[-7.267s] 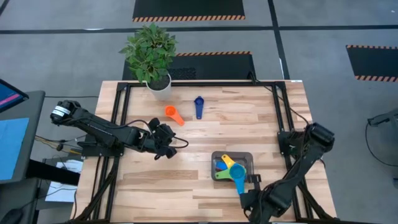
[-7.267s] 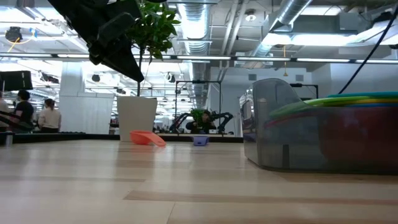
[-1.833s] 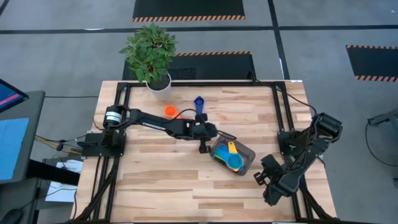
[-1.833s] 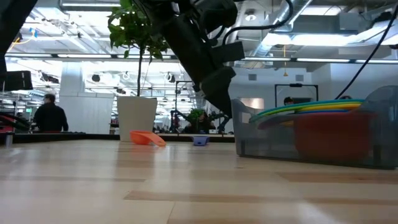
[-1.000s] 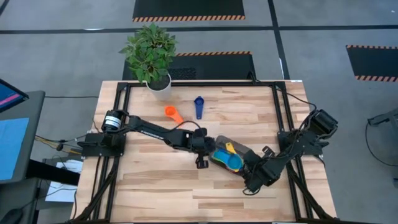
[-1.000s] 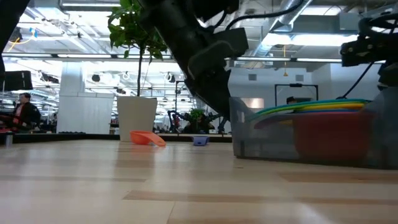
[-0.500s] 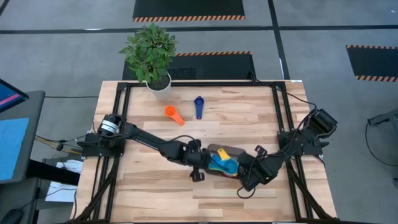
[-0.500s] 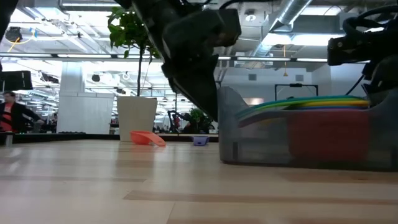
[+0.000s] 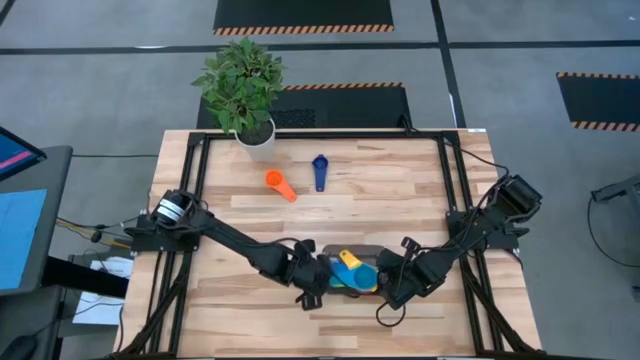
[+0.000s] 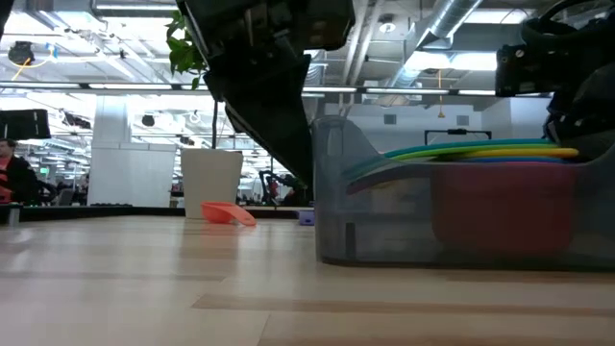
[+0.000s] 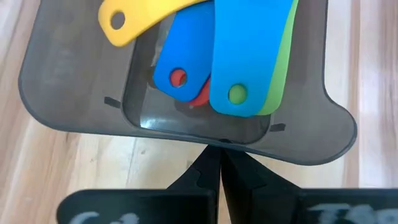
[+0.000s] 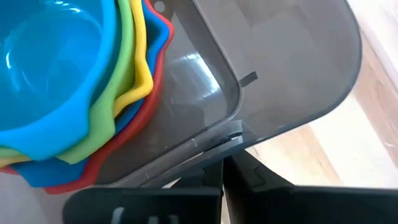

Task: Nest measuring cups in basket
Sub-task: Adjust the black bin to the, then move the orange measuring cup to the left of the black bin

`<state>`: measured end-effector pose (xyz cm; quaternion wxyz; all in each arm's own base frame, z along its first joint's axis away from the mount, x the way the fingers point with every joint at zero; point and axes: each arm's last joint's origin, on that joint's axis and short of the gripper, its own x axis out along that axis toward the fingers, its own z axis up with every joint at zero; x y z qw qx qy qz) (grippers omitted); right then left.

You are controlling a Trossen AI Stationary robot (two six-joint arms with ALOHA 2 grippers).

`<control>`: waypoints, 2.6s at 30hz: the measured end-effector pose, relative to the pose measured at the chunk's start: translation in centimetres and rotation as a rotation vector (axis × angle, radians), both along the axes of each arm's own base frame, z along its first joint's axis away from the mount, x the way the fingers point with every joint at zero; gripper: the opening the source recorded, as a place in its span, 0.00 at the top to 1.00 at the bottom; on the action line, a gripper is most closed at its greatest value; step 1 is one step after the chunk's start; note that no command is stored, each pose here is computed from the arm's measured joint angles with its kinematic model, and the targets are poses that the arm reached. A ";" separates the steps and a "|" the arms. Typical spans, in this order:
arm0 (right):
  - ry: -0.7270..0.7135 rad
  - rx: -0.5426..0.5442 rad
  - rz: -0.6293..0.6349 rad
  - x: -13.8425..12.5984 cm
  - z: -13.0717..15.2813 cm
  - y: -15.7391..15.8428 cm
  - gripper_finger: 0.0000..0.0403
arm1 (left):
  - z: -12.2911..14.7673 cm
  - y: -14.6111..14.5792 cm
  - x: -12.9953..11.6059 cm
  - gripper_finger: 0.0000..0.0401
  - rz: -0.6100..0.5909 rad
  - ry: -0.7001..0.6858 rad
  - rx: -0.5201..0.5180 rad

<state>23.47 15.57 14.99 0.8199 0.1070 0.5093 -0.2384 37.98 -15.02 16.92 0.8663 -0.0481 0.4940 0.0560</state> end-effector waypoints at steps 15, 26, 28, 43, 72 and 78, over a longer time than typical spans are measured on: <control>0.052 0.046 0.017 -0.2 0.0 0.1 0.93 | 0.7 1.4 -2.3 1.00 0.102 0.149 0.146; 0.081 0.022 0.024 -0.4 0.0 -0.1 0.97 | 1.3 0.7 -0.8 1.00 0.091 -0.015 0.065; 0.090 0.016 0.024 -0.5 0.0 -0.2 0.96 | 1.3 0.3 -0.8 1.00 0.076 -0.017 0.035; 0.199 -0.051 0.013 -1.6 0.0 -0.8 0.97 | 0.6 1.3 -3.3 1.00 0.151 0.222 0.168; -0.130 -0.582 -0.530 -1.7 9.9 -14.6 0.94 | 4.6 10.3 -16.2 1.00 0.544 0.296 0.766; 0.006 -0.452 -0.449 0.0 10.1 -20.1 0.96 | 2.7 15.0 -17.3 1.00 0.396 0.264 0.612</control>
